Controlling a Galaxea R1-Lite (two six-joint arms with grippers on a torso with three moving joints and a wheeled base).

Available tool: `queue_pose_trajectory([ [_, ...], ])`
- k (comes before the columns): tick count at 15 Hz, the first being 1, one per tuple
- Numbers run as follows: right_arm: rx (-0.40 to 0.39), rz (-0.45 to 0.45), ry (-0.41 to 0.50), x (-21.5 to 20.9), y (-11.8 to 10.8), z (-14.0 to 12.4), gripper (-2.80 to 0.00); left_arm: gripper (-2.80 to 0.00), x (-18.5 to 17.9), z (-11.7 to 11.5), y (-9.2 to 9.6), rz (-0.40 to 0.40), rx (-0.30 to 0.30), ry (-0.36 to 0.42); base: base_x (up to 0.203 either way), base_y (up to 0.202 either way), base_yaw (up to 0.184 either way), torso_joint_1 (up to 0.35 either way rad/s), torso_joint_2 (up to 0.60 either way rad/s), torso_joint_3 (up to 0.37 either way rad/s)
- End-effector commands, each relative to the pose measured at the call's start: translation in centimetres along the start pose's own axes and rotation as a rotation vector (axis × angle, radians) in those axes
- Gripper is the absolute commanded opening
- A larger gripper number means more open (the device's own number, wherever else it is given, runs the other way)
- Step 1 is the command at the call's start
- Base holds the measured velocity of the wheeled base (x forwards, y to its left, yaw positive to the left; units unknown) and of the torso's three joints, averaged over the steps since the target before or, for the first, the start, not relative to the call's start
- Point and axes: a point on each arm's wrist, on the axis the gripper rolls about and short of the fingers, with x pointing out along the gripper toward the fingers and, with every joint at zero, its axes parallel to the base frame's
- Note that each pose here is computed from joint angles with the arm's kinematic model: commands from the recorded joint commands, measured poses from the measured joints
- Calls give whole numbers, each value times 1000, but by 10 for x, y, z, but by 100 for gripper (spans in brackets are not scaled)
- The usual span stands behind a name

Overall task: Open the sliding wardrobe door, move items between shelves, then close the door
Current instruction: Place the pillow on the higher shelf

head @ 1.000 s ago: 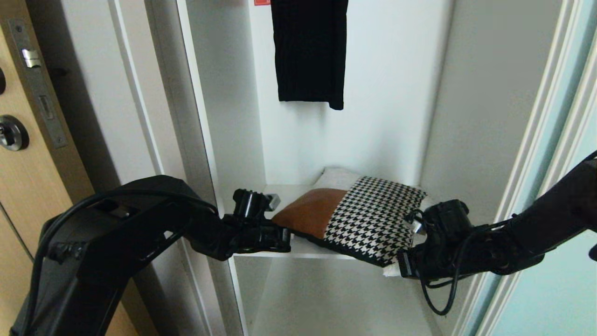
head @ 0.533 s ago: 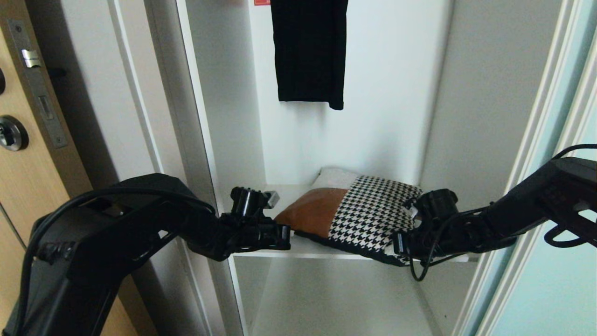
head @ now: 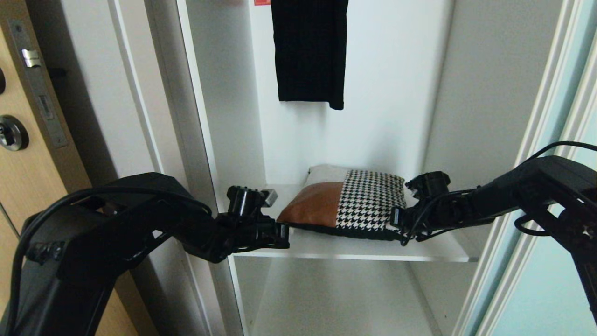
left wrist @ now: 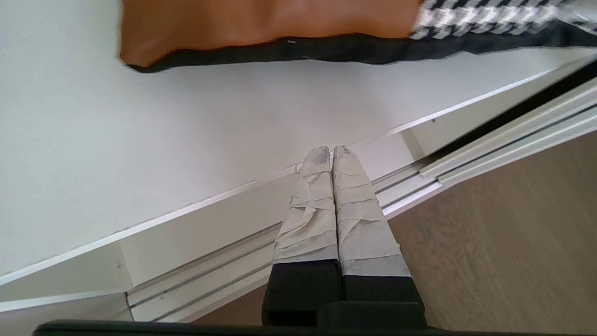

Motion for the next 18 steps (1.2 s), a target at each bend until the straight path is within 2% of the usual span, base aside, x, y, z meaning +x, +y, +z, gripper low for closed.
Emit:
queue_pose_trajectory([
  [1,11,-4,-22,13,-10,8,-280,-280,0,-1,0,-1,1,0,0,0,0,0,0,0],
  [5,20,-18,0,-8,-13,3,-280,-280,-6,-1,-2,-5,10,-11,0,0,0,0,0,0],
  [7,0,6,-6,-39,0,2,-280,-280,-20,2,-8,-17,25,-68,0,0,0,0,0,0],
  [9,-29,43,-18,-79,14,-1,-280,-280,-49,19,-25,-37,52,-140,0,0,0,0,0,0],
  [11,-55,75,-25,-120,28,-14,-280,-280,-72,34,-49,-58,101,-187,0,0,0,0,0,0],
  [13,-76,100,-32,-157,38,-30,-280,-280,-96,50,-68,1,150,-227,0,0,0,0,0,0],
  [15,-85,113,-33,-187,40,-49,-280,-280,-119,61,-85,75,167,-269,0,0,0,0,0,0],
  [16,-91,121,-44,-200,42,-55,-280,-280,-130,62,-94,125,168,-285,0,0,0,0,0,0],
  [18,-102,133,-75,-227,44,-68,-280,-280,-148,60,-102,286,154,-318,0,0,0,0,0,0],
])
